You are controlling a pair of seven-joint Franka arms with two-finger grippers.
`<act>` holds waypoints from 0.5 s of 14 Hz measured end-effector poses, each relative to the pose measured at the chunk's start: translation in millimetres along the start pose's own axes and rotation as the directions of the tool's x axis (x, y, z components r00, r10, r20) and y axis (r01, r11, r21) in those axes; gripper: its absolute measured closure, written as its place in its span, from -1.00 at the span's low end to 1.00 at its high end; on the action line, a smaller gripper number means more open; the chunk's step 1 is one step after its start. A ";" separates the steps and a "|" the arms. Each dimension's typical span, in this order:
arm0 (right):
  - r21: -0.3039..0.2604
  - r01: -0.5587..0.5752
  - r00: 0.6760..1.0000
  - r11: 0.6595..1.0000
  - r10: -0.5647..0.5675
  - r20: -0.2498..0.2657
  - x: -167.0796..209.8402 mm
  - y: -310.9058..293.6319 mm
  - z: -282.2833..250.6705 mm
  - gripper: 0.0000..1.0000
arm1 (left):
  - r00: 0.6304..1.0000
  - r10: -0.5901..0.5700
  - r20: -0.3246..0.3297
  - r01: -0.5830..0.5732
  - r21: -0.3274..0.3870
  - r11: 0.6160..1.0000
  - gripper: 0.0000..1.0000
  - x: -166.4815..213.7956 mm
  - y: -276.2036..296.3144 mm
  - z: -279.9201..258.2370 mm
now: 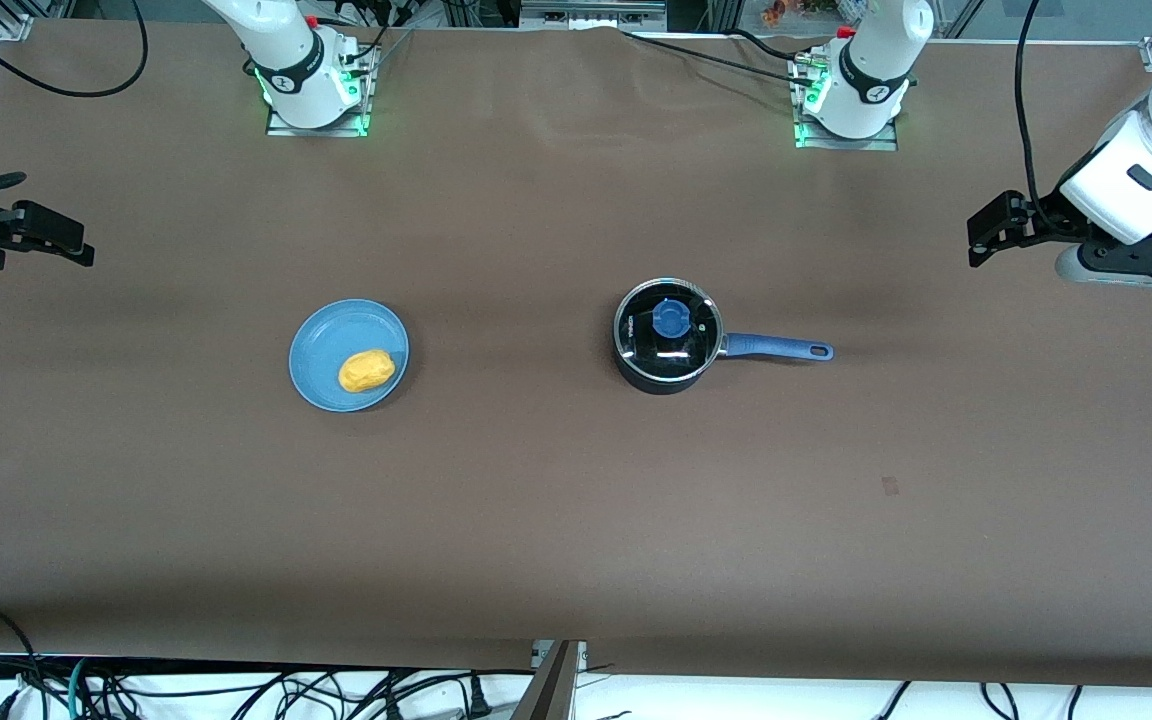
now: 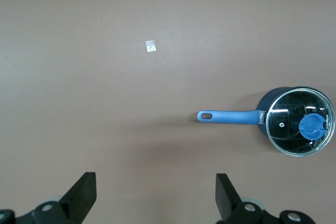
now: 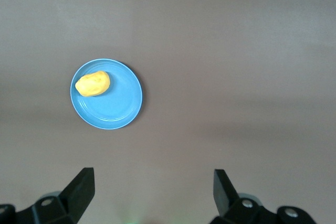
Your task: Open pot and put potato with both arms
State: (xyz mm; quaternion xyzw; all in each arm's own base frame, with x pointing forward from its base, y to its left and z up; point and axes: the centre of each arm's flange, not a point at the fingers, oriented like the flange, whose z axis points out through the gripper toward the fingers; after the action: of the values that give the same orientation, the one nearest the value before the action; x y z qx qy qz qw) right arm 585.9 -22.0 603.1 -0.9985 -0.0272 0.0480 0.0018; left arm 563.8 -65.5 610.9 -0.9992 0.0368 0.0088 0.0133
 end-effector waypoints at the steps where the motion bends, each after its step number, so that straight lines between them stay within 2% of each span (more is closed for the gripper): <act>1: 0.000 0.000 1.000 1.000 0.000 0.002 0.5 0.2 1.1 -1.00 | 1.000 0.002 -0.001 -0.002 0.000 1.000 -1.00 0.0 1.4 -0.2; 7: 0.000 0.005 0.999 1.000 -0.005 0.053 16.7 -2.1 30.0 -1.00 | 1.000 0.007 0.007 -0.007 -0.001 1.000 -1.00 1.5 3.3 3.4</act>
State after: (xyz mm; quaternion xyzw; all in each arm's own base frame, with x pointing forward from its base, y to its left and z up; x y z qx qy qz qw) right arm 599.5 -18.9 571.6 -0.9968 -0.0299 0.0743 0.0012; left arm 565.0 -68.9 607.4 -0.9990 0.0401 0.0123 0.0127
